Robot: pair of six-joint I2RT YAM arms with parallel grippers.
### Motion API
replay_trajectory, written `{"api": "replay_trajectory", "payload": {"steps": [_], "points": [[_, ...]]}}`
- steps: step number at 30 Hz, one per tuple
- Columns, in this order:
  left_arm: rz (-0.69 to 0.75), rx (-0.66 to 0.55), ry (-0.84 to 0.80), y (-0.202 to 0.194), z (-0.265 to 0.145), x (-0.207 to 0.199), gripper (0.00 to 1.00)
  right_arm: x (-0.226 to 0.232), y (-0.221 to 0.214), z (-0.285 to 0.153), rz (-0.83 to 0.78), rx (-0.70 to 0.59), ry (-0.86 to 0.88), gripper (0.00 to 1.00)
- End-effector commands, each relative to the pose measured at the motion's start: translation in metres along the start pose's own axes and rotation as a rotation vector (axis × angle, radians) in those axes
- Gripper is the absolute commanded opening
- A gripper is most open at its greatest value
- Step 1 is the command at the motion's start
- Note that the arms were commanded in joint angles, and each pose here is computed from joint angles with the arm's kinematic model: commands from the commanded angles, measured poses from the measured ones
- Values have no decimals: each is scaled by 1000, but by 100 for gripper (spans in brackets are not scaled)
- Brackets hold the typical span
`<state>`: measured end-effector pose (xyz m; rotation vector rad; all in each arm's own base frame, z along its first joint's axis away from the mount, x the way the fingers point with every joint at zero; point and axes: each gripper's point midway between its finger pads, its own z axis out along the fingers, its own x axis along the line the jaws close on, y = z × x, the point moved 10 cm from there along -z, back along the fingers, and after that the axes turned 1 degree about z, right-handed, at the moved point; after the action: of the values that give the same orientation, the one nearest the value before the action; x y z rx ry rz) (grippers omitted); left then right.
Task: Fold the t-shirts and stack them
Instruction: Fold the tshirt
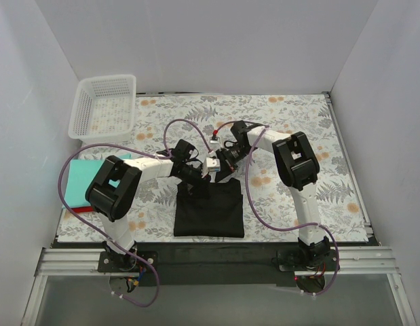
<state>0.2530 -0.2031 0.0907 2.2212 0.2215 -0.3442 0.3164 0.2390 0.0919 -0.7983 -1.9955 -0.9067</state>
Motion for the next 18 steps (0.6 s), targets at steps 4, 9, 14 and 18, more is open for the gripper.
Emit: {"api": "replay_trajectory", "payload": {"steps": [4, 9, 14, 18], "points": [[70, -31, 15, 9, -5, -6, 3, 3, 3, 11, -68, 28, -13, 6], [168, -46, 50, 18, -14, -18, 0, 5, 12, 23, -120, 53, -21, 6], [224, -58, 100, 25, -19, -26, 0, -15, 11, 34, -153, 96, -84, 5], [281, -78, 157, 31, -26, -28, 0, -27, 3, 39, -162, 121, -80, 5]]}}
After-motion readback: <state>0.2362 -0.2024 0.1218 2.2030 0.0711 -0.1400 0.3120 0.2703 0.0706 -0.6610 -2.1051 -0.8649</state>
